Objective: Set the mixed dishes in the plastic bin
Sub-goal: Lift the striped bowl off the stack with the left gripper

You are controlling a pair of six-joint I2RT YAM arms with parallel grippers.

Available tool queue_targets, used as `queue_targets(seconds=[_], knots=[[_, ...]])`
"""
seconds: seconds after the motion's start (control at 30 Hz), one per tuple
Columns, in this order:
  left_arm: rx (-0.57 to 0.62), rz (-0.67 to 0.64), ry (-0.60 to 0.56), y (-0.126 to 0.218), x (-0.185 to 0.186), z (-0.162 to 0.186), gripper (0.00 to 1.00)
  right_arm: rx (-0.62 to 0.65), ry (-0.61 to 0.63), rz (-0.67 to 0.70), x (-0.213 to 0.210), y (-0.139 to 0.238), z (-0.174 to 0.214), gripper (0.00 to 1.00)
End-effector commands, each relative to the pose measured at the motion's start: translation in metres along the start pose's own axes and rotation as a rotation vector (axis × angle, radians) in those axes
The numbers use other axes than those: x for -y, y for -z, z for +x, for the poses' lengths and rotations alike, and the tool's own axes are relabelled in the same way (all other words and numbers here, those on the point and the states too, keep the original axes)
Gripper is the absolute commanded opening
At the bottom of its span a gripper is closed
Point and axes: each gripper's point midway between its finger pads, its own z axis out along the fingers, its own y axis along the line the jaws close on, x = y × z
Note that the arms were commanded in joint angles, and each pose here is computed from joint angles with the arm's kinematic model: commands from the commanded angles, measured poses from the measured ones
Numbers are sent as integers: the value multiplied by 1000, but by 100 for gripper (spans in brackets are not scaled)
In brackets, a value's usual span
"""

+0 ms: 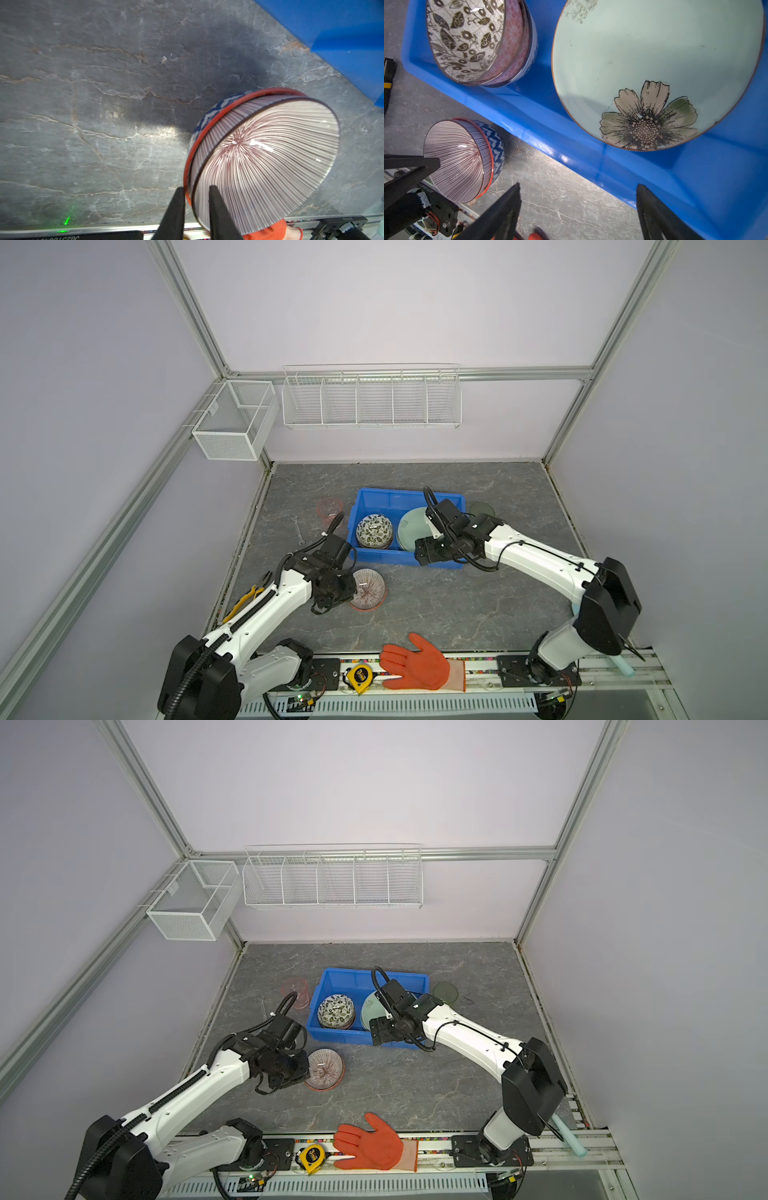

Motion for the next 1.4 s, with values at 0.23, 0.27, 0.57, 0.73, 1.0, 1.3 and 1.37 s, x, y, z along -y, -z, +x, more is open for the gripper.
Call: queue_targets(seconds=[0.23,0.27,0.57,0.73,1.0,1.3,1.37], knots=[[8,-22,-24,4,1,-5,20,11,-17,-7,3,6,1,88],[5,-26,-26,3,1,-5,20,10,-19,-7,4,5,1,88],[3,-30,-34,3,3,-7,19,13,-21,-4,5,6,1,88],[1,-33,-39,4,3,-8,16,11,-22,-7,4,5,0,88],[2,-25,-43,6,6,-9,9,13,-21,-10,4,6,-1,88],[-17,-5,-57,18,18,-11,3,18,-22,-11,4,7,-3,88],[-15,-5,-59,20,20,-12,3,18,-21,-10,5,7,-2,88]])
